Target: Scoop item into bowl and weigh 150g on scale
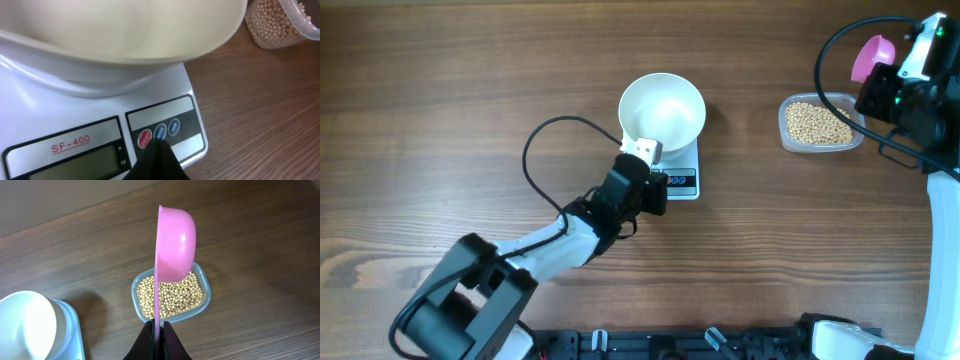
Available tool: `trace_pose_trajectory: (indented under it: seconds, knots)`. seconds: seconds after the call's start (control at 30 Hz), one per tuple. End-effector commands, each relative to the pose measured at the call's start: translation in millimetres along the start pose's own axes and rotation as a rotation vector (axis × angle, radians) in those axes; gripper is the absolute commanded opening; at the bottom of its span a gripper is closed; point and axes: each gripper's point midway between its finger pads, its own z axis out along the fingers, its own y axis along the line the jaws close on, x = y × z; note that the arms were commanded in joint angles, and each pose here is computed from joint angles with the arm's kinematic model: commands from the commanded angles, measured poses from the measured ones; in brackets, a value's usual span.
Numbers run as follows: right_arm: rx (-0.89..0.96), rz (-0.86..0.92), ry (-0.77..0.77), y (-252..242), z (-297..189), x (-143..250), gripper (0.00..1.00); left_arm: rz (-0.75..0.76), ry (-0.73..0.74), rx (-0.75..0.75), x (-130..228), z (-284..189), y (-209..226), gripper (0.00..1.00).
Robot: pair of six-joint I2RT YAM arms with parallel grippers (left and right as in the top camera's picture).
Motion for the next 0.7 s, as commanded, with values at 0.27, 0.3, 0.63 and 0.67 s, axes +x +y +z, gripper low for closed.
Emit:
trace_pose_trajectory:
  seconds: [0.27,0.3,0.63,0.67]
  knots:
    - [-0.008,-0.023,0.01,1.3,5.8,-2.5,0.04,0.025,-0.056,-0.043,-2.6,8.8,0.4,0.04]
    - [-0.009,-0.035,0.01,1.3,5.8,-2.5,0.04,0.028,-0.051,-0.043,-0.4,9.9,0.1,0.04]
    - [-0.031,-0.042,0.013,5.1,5.7,-1.8,0.04,0.028,-0.025,-0.064,9.1,16.5,6.6,0.04]
    - [-0.031,-0.043,0.013,5.1,5.7,-1.8,0.04,0.028,-0.024,-0.064,9.0,17.1,6.5,0.04]
